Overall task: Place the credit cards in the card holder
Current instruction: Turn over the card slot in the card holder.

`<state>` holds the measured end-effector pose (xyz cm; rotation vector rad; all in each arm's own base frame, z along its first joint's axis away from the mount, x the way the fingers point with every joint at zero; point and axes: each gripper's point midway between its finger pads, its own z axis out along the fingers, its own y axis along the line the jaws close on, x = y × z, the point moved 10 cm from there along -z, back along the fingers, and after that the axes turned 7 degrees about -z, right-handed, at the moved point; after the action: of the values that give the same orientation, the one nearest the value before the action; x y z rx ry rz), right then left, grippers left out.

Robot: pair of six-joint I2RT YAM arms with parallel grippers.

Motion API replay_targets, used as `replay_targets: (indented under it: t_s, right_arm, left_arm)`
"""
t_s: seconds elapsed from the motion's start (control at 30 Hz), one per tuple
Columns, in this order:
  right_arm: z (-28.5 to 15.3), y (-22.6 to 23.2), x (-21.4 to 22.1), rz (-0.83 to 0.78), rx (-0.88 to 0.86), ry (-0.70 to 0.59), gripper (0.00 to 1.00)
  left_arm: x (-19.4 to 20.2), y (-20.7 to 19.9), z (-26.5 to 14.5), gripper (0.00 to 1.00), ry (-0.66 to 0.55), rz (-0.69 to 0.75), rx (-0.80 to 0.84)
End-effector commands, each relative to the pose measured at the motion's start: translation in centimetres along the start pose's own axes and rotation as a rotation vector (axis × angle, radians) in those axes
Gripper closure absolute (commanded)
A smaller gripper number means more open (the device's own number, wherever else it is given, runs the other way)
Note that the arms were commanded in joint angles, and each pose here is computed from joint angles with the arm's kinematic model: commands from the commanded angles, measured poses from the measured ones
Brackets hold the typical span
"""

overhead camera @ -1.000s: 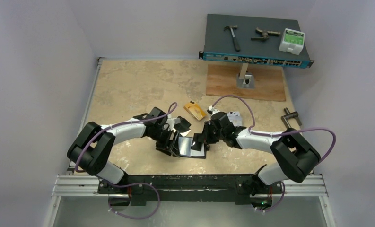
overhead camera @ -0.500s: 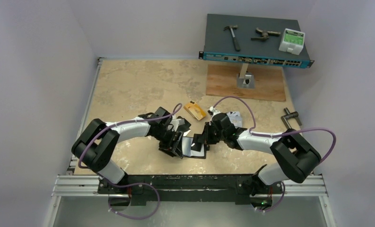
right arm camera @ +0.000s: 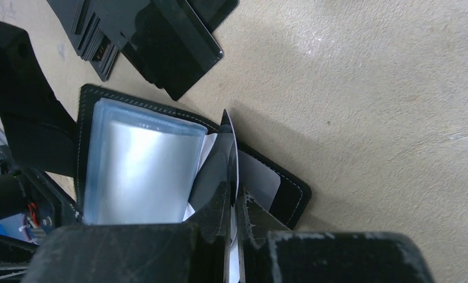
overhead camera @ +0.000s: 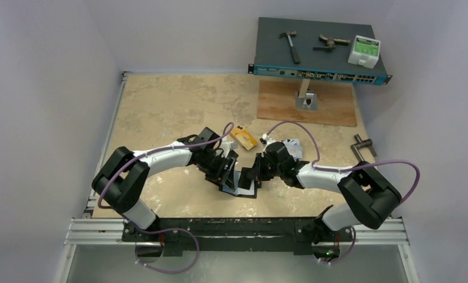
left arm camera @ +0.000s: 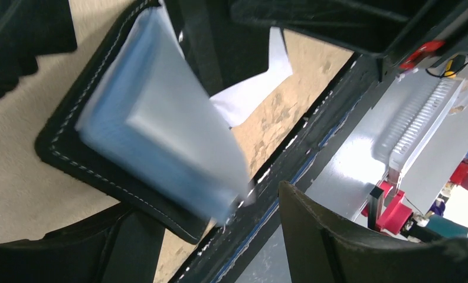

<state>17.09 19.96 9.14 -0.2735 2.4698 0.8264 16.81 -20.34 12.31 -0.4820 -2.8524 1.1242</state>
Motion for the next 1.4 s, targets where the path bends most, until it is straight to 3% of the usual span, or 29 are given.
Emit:
replay_targets:
  t_s: [0.0,1.17,1.27,1.3,1.33,1.37]
  right_arm:
    - [-0.5,-1.4,3.6,0.000,0.056,0.186,1.00]
    - [-0.9,-0.9,2.6,-0.021,0.067,0.175,1.00]
    - [-0.9,-0.8,2.6,-0.021,0.056,0.179,1.00]
    - [-0.8,-0.8,2.5,-0.023,0.053,0.181,1.00]
    - [-0.8,-0.7,2.4,-0.026,0.051,0.180,1.00]
    - [-0.7,-0.6,2.3,-0.031,0.048,0.177,1.00]
  left_arm:
    - [-1.6,-1.4,-0.5,0.34,-0.062,0.067,0.038]
    - [-1.9,-0.2,-2.1,0.34,-0.121,0.024,0.034]
    - [-3.6,-1.0,-2.3,0.34,-0.144,0.044,0.044]
    - [-6.7,-3.6,-2.8,0.35,-0.256,0.164,0.211]
    - [-8.2,-5.1,-3.0,0.94,-0.245,0.142,0.299]
    - [-8.7,-5.3,-3.1,1.00,-0.218,0.122,0.274]
